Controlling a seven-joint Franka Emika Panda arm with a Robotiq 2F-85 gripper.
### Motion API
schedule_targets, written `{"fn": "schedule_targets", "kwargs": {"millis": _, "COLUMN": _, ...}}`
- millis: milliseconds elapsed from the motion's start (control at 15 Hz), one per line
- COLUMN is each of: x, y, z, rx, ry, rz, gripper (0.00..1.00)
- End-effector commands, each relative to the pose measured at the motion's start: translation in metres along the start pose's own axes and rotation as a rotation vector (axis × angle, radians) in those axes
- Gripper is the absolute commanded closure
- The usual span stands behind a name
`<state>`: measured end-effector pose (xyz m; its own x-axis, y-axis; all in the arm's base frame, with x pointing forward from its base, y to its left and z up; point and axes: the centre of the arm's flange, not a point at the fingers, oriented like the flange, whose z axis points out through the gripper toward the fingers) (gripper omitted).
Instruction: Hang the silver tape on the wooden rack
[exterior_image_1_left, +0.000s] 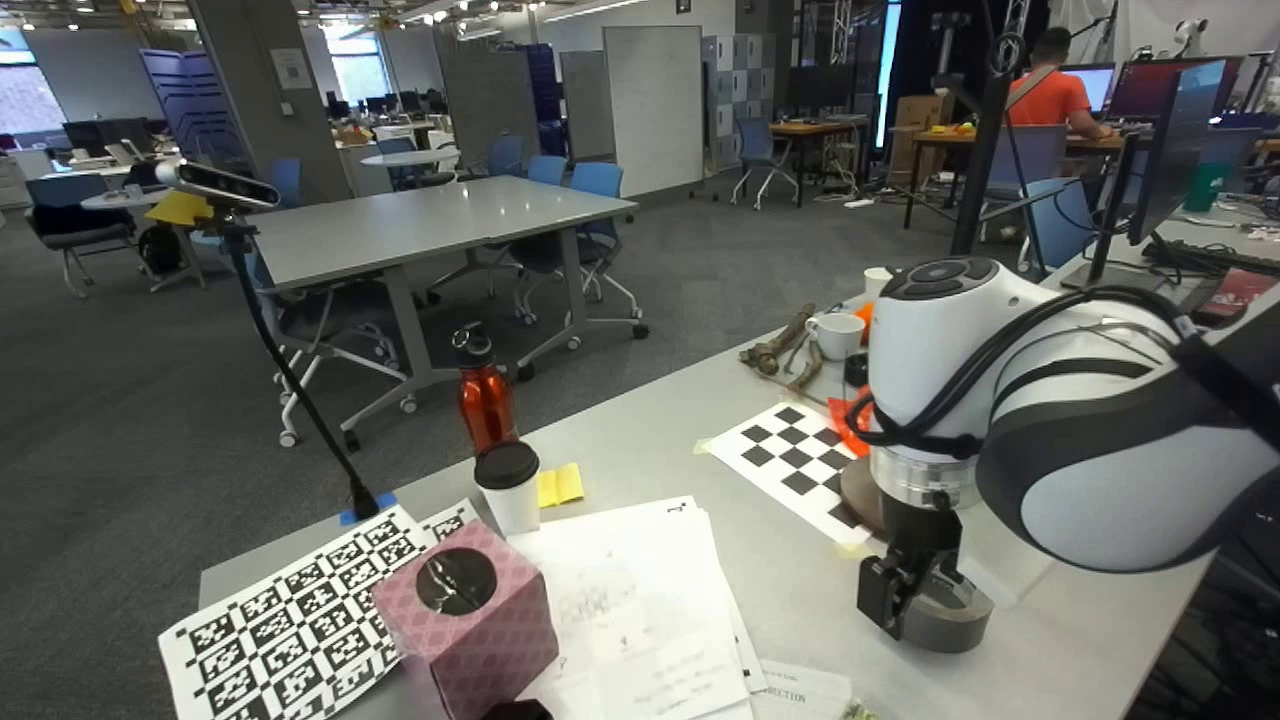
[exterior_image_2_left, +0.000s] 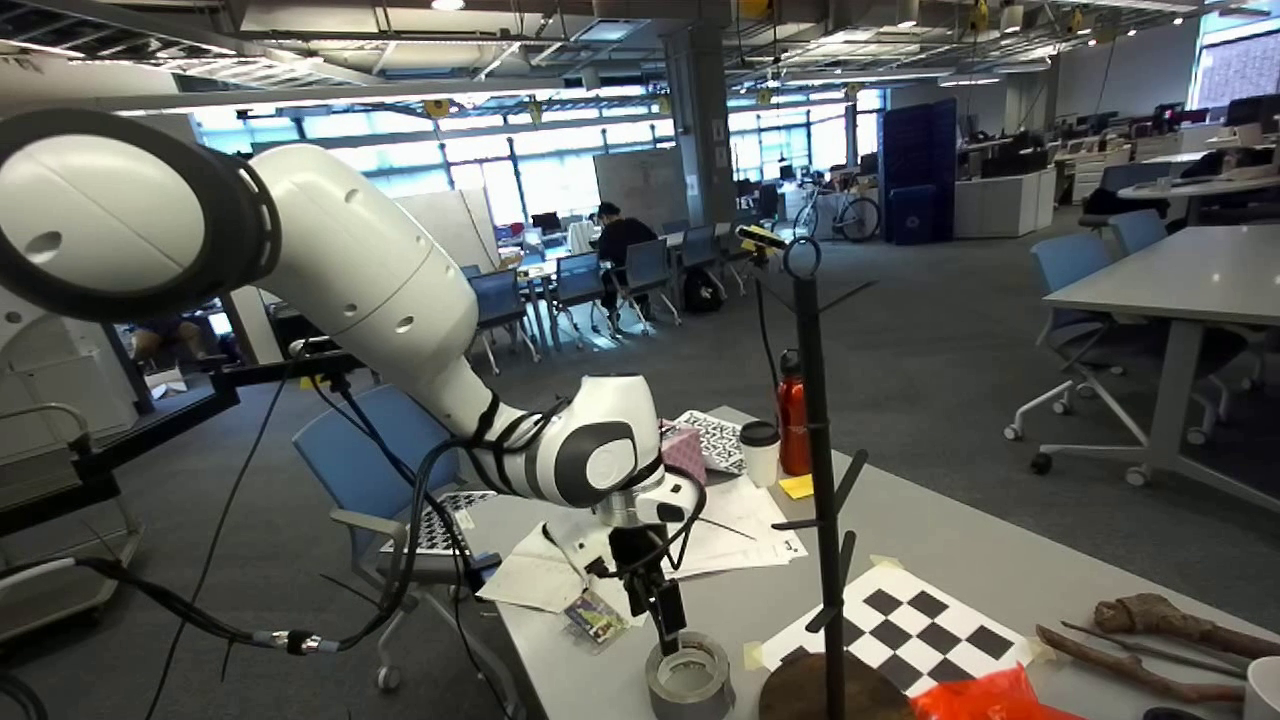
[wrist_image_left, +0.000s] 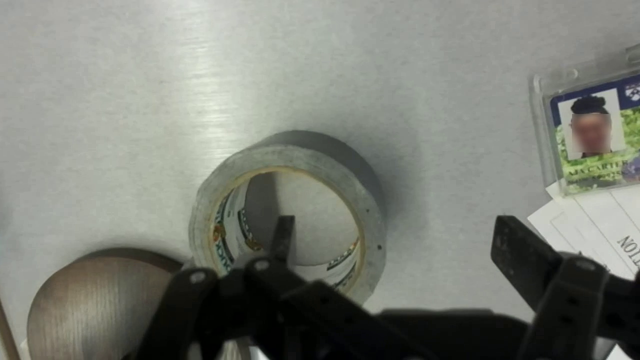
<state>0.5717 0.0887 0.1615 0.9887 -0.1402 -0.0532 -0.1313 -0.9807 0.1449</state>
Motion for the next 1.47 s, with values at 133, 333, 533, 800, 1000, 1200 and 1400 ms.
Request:
{"fn": "schedule_targets", "kwargs": {"millis": 133, "x": 0.037, "y": -0.002, "z": 0.017, "rx": -0.019, "ry": 0.016, "rz": -0.051, "gripper": 0.00}}
{"fn": "schedule_targets", "kwargs": {"millis": 333, "x": 0.042, "y": -0.005, "z": 0.026, "rx": -0.013, "ry": 0.006, "rz": -0.057, "gripper": 0.00}}
{"fn": "schedule_targets", "kwargs": {"millis": 533, "x": 0.041, "y": -0.007, "z": 0.036, "rx": -0.005, "ry": -0.014, "rz": -0.050, "gripper": 0.00}}
{"fn": "schedule_targets", "kwargs": {"millis": 800, "x": 0.038, "y": -0.006, "z": 0.047, "rx": -0.001, "ry": -0.039, "rz": -0.033, "gripper": 0.01}}
{"fn": "schedule_targets", "kwargs": {"millis": 1000, "x": 0.035, "y": -0.007, "z": 0.050, "rx": -0.001, "ry": -0.046, "rz": -0.028, "gripper": 0.19}}
{"fn": "schedule_targets", "kwargs": {"millis": 1200, "x": 0.030, "y": -0.009, "z": 0.047, "rx": -0.008, "ry": -0.042, "rz": -0.029, "gripper": 0.52}}
{"fn": "schedule_targets", "kwargs": {"millis": 1400, "x": 0.025, "y": -0.014, "z": 0.043, "rx": -0.018, "ry": -0.034, "rz": -0.038, "gripper": 0.74}}
